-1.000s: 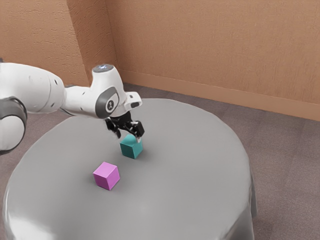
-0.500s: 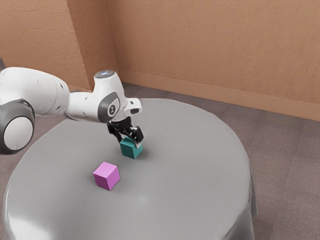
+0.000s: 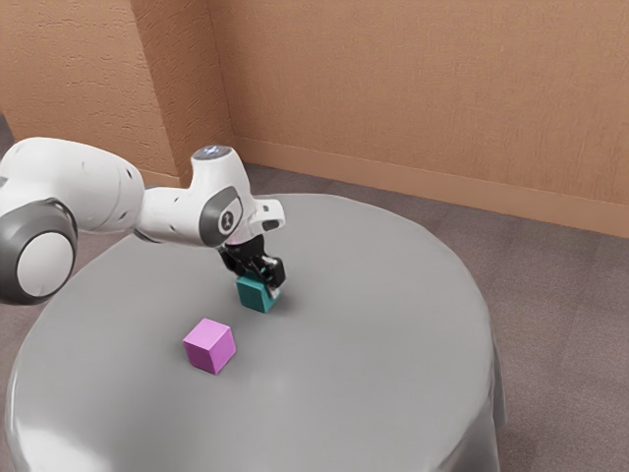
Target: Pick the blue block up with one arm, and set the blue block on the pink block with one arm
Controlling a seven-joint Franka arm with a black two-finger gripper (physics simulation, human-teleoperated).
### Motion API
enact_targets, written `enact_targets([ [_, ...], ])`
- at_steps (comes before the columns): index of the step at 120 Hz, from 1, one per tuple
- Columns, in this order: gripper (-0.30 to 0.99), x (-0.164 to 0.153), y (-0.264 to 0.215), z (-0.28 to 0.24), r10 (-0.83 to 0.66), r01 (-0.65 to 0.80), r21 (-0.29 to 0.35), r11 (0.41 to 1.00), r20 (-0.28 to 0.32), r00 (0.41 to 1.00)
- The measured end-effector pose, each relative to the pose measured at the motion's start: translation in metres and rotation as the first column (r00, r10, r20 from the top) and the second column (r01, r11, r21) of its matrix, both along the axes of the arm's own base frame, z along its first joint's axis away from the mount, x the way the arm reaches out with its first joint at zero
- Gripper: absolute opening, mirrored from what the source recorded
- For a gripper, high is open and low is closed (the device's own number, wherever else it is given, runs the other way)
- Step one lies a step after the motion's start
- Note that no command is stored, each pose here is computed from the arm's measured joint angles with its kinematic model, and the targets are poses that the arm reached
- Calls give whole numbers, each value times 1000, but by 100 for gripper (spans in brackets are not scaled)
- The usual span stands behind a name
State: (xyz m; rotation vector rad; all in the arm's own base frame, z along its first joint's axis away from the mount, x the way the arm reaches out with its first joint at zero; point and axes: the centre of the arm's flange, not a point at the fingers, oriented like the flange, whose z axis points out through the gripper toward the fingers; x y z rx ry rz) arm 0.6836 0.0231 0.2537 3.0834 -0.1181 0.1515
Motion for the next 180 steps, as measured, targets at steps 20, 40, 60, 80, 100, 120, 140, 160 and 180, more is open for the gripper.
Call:
enact_targets([
  [20,34,-2,0,8,-1,0,8,1000,7,1000],
  [40,32,-64,-2,76,39,-39,-2,999,30,999],
  [60,32,-136,4,96,113,-113,-18,993,2,994],
  [80,30,-157,11,89,181,-181,-20,983,-29,983],
  [100,31,-164,8,80,217,-218,-17,976,-53,975],
  [120,31,-175,-3,73,217,-218,-4,976,-73,973],
  [140,31,-176,-10,73,198,-197,21,980,-69,978],
  [160,31,-176,-13,73,176,-173,38,984,-66,982],
  [180,31,-173,-7,73,165,-163,48,986,-59,984],
])
